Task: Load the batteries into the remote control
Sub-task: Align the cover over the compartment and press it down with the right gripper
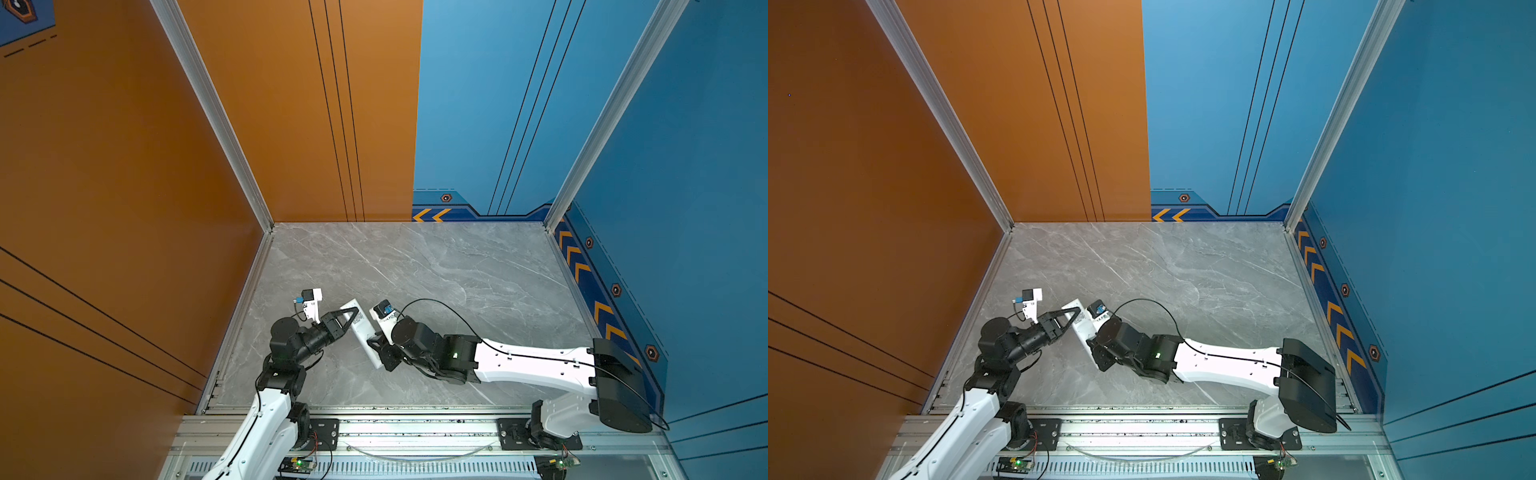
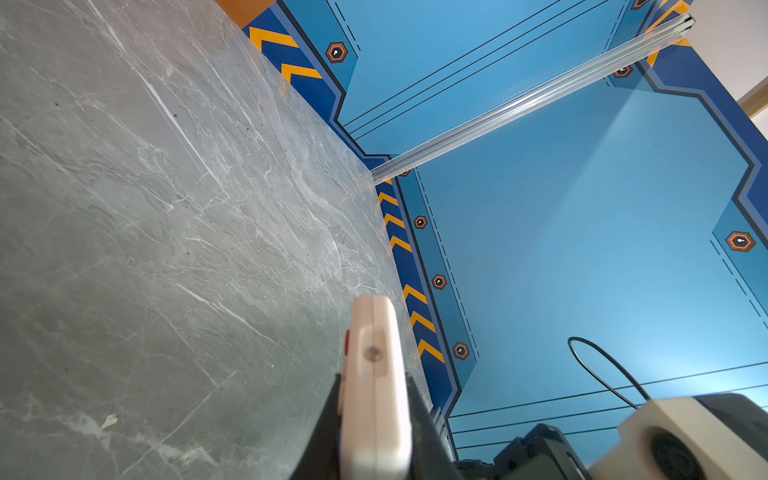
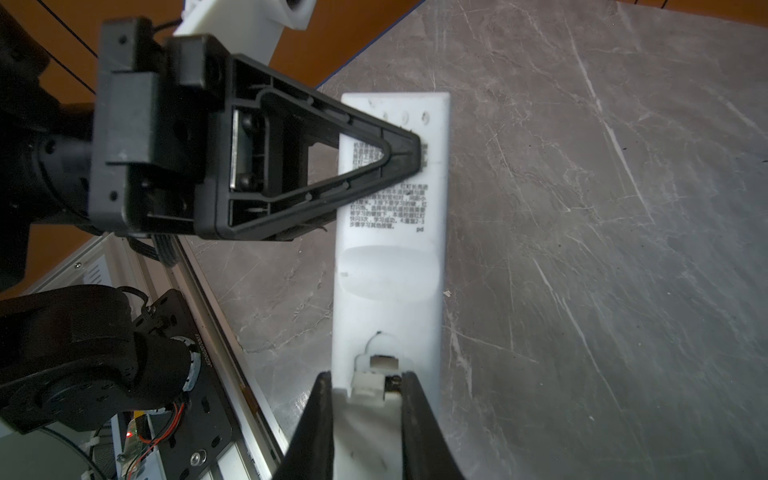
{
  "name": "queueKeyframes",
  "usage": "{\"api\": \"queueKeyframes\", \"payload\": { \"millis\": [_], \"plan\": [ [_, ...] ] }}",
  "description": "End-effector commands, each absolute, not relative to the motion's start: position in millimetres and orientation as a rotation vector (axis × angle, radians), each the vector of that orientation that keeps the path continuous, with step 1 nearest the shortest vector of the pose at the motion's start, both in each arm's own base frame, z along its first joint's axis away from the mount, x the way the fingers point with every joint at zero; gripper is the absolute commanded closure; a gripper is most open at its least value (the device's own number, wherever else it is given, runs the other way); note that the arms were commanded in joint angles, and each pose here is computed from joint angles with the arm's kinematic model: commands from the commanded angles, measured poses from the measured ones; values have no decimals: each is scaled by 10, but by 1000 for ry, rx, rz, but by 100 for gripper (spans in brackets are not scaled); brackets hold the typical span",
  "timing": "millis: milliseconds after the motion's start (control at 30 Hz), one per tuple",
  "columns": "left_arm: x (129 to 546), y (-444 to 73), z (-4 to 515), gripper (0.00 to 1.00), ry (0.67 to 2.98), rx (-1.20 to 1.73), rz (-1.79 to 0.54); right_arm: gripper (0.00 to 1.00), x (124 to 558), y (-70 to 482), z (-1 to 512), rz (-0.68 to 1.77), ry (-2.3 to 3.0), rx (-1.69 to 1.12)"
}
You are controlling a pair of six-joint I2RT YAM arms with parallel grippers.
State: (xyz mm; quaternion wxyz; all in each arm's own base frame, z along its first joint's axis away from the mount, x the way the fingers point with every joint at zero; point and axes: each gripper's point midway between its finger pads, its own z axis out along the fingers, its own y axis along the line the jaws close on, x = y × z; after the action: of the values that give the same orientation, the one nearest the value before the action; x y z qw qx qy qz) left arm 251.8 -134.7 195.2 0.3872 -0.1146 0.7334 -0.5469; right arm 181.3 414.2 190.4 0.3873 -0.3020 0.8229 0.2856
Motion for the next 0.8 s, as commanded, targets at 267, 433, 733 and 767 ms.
{"api": "queueKeyframes", "payload": {
  "millis": [267, 433, 733, 767],
  "plan": [
    [2502, -1335, 1998, 100, 1842, -283, -1407, 95, 1864, 4084, 1771, 675, 2118, -752],
    [2505, -1335, 2003, 100, 1841, -281, -1406, 95, 1863, 4083, 1760, 675, 2121, -755],
    [2506, -1334, 1994, 100, 1843, -283, -1405, 95, 1861, 4066, 1726, 669, 2130, -757],
    [2509, -1330, 1998, 100, 1841, -283, -1403, 95, 1859, 4068, 1721, 670, 2131, -758]
  ]
}}
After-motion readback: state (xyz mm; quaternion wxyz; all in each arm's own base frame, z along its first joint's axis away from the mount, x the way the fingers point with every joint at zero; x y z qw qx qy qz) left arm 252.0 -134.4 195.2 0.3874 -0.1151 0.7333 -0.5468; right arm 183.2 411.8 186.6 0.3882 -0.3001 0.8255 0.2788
